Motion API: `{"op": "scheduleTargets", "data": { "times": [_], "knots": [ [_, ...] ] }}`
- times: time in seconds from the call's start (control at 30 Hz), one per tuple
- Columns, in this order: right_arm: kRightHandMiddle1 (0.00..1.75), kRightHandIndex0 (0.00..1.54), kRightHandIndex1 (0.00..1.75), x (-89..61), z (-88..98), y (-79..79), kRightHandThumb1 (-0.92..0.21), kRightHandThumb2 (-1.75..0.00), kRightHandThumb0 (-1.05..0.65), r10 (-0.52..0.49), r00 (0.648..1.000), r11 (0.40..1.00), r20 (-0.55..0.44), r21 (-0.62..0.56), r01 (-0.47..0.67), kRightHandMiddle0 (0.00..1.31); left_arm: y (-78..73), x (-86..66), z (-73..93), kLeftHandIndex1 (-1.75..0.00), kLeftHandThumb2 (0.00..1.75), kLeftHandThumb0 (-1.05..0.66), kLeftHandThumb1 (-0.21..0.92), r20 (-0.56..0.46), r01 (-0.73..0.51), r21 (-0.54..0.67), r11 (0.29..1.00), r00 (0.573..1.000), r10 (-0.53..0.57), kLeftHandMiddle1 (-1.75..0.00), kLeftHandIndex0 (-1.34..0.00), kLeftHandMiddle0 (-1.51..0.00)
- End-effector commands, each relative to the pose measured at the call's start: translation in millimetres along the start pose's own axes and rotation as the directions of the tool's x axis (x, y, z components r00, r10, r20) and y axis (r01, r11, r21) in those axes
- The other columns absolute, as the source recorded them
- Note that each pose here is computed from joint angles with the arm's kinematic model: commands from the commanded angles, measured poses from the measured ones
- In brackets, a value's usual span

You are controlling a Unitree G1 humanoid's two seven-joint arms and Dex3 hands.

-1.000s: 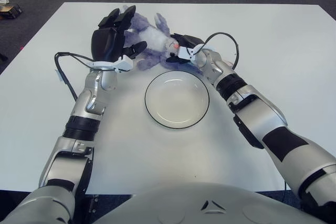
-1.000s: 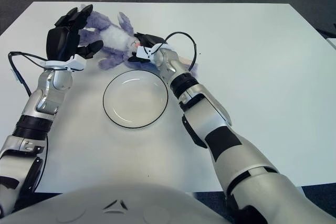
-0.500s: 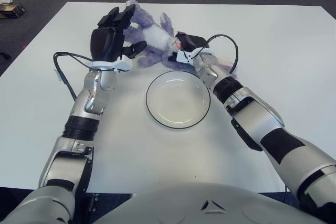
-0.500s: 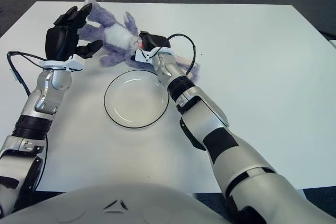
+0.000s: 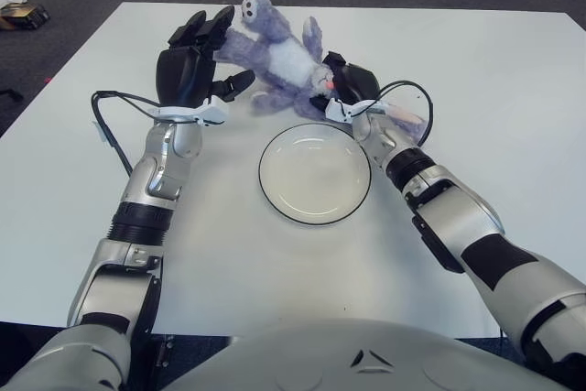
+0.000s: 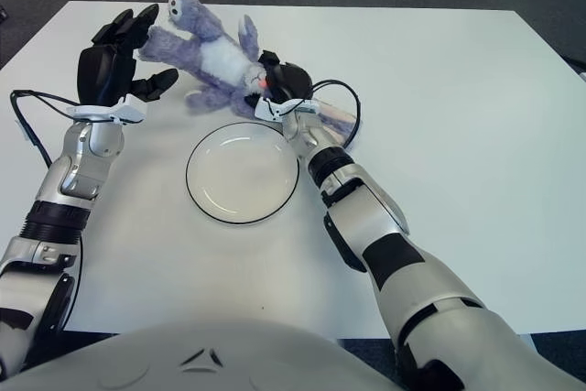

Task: Put the doll into the plate.

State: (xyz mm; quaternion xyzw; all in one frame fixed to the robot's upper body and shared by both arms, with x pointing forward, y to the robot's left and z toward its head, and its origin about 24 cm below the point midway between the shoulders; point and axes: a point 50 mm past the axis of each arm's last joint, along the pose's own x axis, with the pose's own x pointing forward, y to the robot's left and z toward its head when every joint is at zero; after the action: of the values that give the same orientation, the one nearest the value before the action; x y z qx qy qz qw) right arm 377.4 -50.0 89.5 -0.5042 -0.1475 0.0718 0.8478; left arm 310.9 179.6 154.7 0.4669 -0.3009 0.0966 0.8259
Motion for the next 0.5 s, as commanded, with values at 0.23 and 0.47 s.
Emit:
{"op": "scheduleTargets", "data": {
  "times": [0.23,0.47],
  "knots": [
    [1.75,0.68,1.62,-12.7,-31.8,2.6,-0.29,-1.32,0.00,0.033,0.998,0.999,-0.061,0.021,-0.032,0.42,2.6,1.4,-2.9,0.00,0.65,-1.04,0.92,0.004,-0.014,0.009,1.000,1.000,0.014,0.00,-0.42,-0.46],
    [1.75,0.67,1.62,-8.0,-34.1,-8.3,-0.30,-1.30,0.00,0.028,0.999,0.999,-0.042,0.027,-0.027,0.41,2.5,1.1,-4.2,0.00,0.65,-1.04,0.92,0.001,-0.014,0.010,1.000,1.000,0.014,0.00,-0.42,-0.46]
  ]
}}
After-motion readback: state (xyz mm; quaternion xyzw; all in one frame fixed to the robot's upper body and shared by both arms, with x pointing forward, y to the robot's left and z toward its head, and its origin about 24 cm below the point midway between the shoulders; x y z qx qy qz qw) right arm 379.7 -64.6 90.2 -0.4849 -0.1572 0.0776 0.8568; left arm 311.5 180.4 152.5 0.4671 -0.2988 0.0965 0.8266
